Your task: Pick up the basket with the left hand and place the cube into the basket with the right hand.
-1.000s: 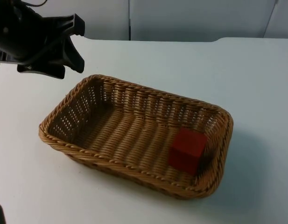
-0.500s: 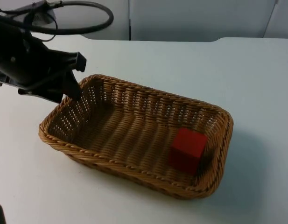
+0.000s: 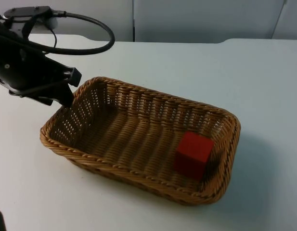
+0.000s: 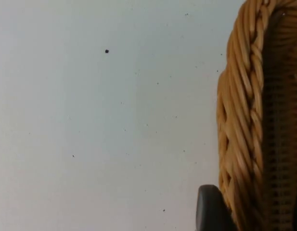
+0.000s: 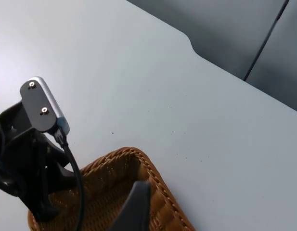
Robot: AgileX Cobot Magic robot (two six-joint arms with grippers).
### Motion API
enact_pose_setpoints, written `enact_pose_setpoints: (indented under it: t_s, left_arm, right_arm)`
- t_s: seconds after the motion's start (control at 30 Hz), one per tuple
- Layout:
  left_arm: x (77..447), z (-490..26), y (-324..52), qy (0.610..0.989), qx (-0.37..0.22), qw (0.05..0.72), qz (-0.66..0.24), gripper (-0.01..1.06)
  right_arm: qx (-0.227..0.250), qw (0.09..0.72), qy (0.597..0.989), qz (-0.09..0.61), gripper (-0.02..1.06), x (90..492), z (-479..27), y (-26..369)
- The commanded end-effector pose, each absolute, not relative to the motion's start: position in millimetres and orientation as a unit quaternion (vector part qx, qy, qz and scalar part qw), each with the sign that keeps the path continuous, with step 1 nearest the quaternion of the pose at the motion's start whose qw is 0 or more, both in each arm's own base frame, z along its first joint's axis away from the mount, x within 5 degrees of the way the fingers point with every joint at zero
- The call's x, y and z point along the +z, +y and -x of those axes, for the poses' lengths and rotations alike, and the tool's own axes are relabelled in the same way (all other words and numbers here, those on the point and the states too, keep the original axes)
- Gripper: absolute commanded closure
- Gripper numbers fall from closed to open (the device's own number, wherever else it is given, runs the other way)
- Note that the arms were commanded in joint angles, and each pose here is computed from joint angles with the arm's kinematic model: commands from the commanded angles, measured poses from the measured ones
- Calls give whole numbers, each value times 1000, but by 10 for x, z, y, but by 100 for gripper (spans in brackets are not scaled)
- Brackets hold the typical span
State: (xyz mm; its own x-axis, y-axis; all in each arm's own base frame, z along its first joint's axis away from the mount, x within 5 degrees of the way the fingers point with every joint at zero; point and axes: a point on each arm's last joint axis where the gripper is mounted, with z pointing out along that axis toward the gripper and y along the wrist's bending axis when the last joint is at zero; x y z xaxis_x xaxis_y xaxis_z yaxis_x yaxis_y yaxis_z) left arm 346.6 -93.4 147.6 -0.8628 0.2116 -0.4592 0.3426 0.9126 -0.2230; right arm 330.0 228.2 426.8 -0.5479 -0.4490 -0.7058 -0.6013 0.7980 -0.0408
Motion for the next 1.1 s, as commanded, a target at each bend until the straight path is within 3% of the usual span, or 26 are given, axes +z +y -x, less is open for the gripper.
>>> enact_pose_setpoints:
  t_s: [0.0,0.17,0.23,0.3,0.33,0.37,0.47,0.5,0.63,0.67,0.77,0.8,0.83,0.93,1.07]
  left_arm:
    - [1492,-3475,-923,952,-147,223,-147,63]
    - [1699,-3558,-944,943,-149,252,-157,64]
    - [1942,-3601,-956,932,-151,286,-161,78]
    - [2210,-3603,-960,920,-153,320,-167,101]
    - [2210,-3603,-960,920,-153,320,-167,101]
    - [2365,-3586,-952,912,-150,342,-172,105]
    - [2892,-3443,-884,877,-123,427,-183,105]
    - [2892,-3443,-884,877,-123,427,-183,105]
    - [3427,-3121,-807,841,-101,490,-205,105]
    - [3427,-3121,-807,841,-101,490,-205,105]
    - [3728,-2828,-734,827,-83,512,-216,105]
    - [3853,-2674,-676,823,-62,519,-222,105]
    - [3853,-2674,-676,823,-62,519,-222,105]
    - [4035,-2371,-531,829,-14,518,-211,105]
    - [4158,-2037,-372,840,34,506,-195,105]
  right_arm:
    - [106,374,872,298,17,4318,-3280,2265]
    - [106,376,871,297,19,4321,-3283,2267]
    - [106,376,871,299,27,4321,-3283,2267]
    - [97,381,869,300,42,4324,-3294,2255]
    - [97,381,869,300,42,4324,-3294,2255]
    - [88,384,869,300,50,4334,-3296,2238]
    - [54,411,860,298,66,4456,-3263,2136]
    - [54,411,860,298,66,4456,-3263,2136]
    - [4,469,835,287,86,4773,-3118,1914]
    - [4,469,835,287,86,4773,-3118,1914]
    - [-68,507,819,261,91,5055,-2941,1626]
    - [-115,518,814,237,91,5191,-2830,1443]
    - [-115,518,814,237,91,5191,-2830,1443]
    - [-194,533,804,178,91,5415,-2616,1113]
    - [-201,555,795,141,91,5539,-2394,915]
